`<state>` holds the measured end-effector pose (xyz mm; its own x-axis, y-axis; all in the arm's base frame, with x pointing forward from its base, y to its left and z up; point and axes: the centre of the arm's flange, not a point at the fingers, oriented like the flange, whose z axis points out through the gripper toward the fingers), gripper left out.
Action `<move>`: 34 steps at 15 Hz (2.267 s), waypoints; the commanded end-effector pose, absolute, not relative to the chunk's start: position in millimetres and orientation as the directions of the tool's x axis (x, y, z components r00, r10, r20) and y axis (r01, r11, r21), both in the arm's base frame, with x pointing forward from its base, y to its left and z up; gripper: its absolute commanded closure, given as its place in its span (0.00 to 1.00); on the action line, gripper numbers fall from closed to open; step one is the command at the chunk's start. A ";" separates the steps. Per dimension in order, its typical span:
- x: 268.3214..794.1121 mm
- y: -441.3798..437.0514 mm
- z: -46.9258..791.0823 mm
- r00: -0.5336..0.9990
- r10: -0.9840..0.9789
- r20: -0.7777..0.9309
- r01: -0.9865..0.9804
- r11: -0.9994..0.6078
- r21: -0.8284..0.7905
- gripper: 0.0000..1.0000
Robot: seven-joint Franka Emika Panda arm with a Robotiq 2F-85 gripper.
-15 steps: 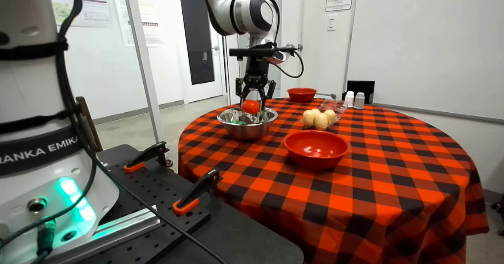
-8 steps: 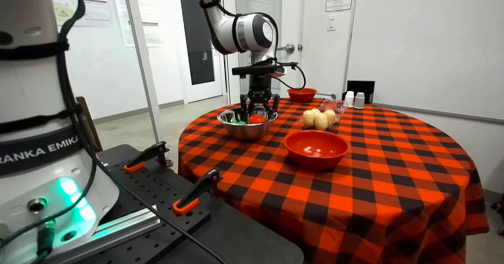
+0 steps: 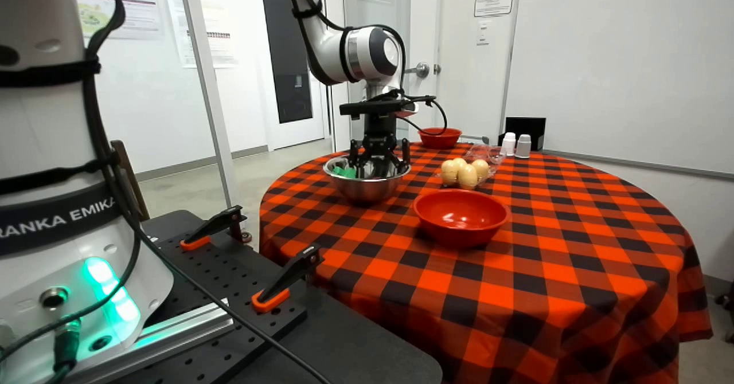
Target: Put the broccoli and tomato in the silver bowl
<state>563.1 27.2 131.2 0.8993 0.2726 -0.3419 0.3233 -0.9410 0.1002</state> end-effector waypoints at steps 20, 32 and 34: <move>616.1 -85.5 263.5 0.999 -0.026 -0.030 -0.019 -0.978 0.207 0.00; 617.7 -92.7 236.5 0.888 0.457 -0.050 0.459 -0.874 0.161 0.00; 616.9 -93.0 223.2 0.857 0.510 -0.075 0.515 -0.845 0.146 0.00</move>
